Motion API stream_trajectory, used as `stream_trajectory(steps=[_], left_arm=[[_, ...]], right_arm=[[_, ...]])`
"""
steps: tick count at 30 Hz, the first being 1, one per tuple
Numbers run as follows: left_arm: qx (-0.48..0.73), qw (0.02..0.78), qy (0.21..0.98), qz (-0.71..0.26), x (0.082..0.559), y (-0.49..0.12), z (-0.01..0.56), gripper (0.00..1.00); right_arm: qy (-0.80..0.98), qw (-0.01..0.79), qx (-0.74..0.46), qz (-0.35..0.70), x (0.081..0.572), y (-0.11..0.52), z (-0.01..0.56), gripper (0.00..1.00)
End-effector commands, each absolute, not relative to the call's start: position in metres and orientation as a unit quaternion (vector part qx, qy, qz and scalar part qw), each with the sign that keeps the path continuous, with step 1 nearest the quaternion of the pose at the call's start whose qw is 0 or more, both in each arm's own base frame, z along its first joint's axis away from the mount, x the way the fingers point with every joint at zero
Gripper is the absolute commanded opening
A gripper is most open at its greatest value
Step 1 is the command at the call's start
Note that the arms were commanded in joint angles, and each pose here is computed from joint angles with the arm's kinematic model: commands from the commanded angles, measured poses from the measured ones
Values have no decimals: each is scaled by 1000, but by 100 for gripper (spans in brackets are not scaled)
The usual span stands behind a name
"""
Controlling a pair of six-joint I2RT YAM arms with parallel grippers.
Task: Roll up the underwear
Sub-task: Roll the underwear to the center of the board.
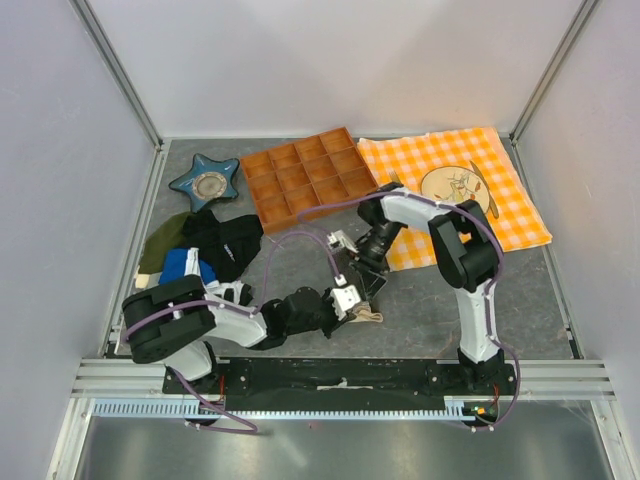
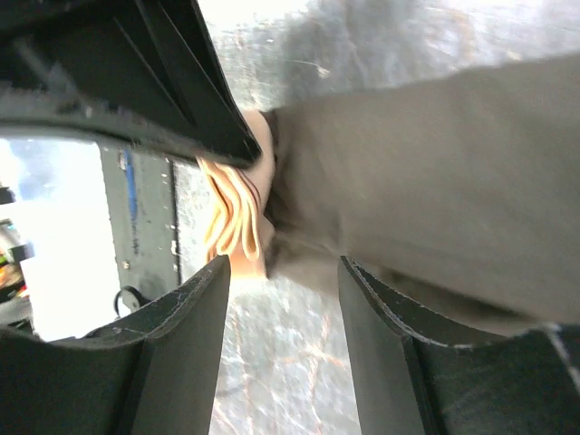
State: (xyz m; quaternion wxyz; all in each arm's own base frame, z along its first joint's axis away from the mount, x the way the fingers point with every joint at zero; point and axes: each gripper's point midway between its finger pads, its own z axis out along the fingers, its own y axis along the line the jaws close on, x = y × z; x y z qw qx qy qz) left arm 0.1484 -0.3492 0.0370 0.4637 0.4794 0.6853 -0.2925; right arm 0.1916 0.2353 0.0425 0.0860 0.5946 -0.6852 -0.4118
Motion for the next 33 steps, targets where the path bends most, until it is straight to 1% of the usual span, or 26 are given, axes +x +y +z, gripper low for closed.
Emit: stream_trajectory(steps=[1, 7, 11, 13, 14, 16, 17, 18, 20, 21, 25, 30, 33], left_arm=[[443, 398, 711, -372, 135, -345, 36, 2], [382, 312, 752, -437, 146, -338, 29, 2], [331, 238, 788, -462, 154, -336, 19, 2], [304, 222, 796, -474, 164, -336, 19, 2], [281, 201, 809, -475, 164, -334, 11, 2], [247, 181, 824, -477, 176, -332, 8, 2], [226, 163, 834, -477, 177, -331, 1, 2], [213, 157, 837, -478, 182, -330, 0, 2], [188, 147, 846, -477, 186, -328, -3, 2], [179, 143, 850, -474, 189, -326, -6, 2], [151, 131, 866, -459, 196, -323, -12, 2], [132, 127, 874, -450, 204, -321, -15, 2], [122, 127, 878, -444, 206, -320, -17, 2]], right_arm=[[-663, -20, 629, -405, 228, 231, 77, 58], [-606, -103, 685, -392, 226, 220, 101, 55], [-530, -174, 730, -395, 201, 221, 111, 54], [-493, -198, 756, -383, 196, 229, 109, 55], [-486, -200, 764, -375, 189, 229, 106, 55], [-478, -219, 783, -333, 194, 242, 97, 55], [-477, -222, 790, -317, 188, 241, 89, 55], [-458, -248, 804, -287, 195, 254, 87, 57], [-470, -249, 810, -246, 197, 250, 75, 58], [-461, -263, 814, -234, 201, 257, 76, 59], [-470, -259, 819, -203, 206, 255, 61, 60], [-483, -234, 825, -176, 206, 244, 33, 60], [-497, -212, 824, -168, 204, 238, 21, 59]])
